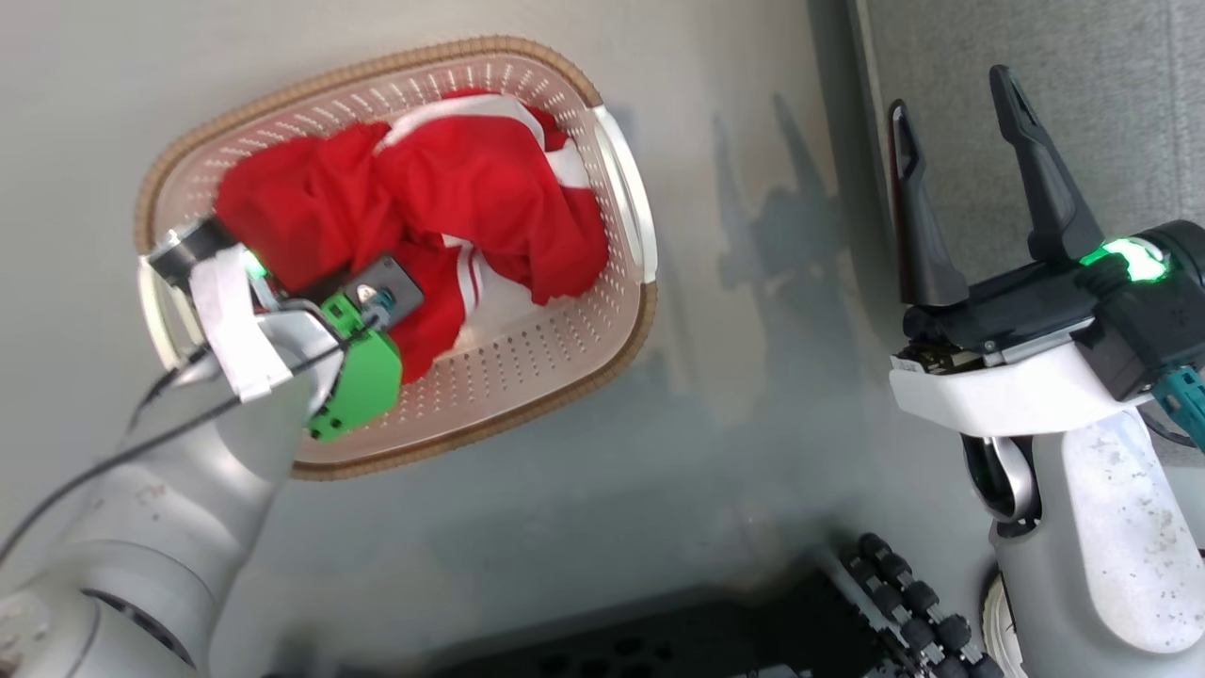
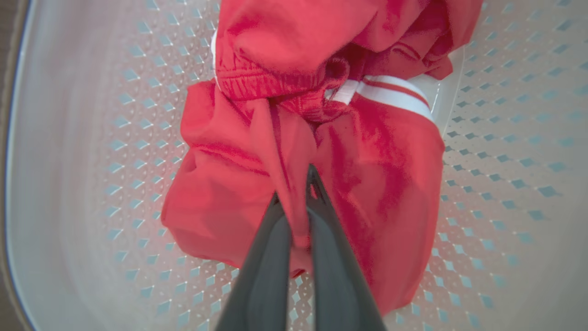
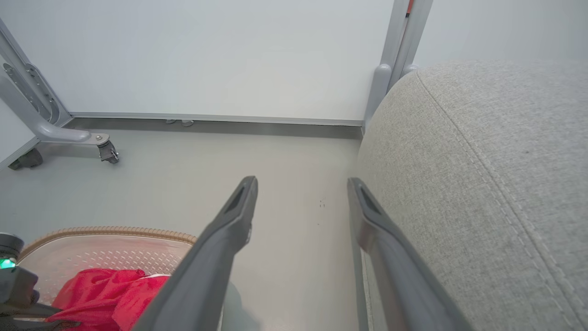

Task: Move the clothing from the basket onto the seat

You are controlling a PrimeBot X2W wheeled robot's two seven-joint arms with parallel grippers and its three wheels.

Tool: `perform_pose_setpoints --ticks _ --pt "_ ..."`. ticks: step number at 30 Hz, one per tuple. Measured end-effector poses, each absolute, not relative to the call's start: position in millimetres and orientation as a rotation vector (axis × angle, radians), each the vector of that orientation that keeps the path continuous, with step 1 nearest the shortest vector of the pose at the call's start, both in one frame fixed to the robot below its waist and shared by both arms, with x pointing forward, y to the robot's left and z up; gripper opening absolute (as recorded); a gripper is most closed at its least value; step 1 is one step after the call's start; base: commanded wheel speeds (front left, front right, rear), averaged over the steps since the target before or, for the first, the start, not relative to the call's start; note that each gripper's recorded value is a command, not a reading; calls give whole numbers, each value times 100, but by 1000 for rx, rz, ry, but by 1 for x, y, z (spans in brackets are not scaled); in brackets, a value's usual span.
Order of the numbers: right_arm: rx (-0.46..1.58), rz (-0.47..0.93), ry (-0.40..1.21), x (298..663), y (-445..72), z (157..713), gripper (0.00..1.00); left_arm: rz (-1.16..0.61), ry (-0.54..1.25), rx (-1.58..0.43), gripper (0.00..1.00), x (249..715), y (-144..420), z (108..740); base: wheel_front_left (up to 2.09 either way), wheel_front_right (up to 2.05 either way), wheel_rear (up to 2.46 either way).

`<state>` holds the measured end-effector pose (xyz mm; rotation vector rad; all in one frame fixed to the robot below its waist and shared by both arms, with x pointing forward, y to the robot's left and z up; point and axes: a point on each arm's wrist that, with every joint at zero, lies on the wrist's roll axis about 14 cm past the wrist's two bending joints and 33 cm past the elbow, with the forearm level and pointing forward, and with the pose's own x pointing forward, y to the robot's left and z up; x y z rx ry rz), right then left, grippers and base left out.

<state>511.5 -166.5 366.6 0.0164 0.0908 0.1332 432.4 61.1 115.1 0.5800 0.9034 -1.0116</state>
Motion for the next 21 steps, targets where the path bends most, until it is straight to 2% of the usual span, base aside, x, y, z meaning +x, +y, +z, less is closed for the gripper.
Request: perform_pose_setpoints --ticks 12,21 --pt "22 146 19 497 -159 419 100 -947 761 398 0 427 29 196 0 0 0" --pt "35 154 -38 477 -154 458 100 -884 587 256 0 436 14 274 0 0 0"
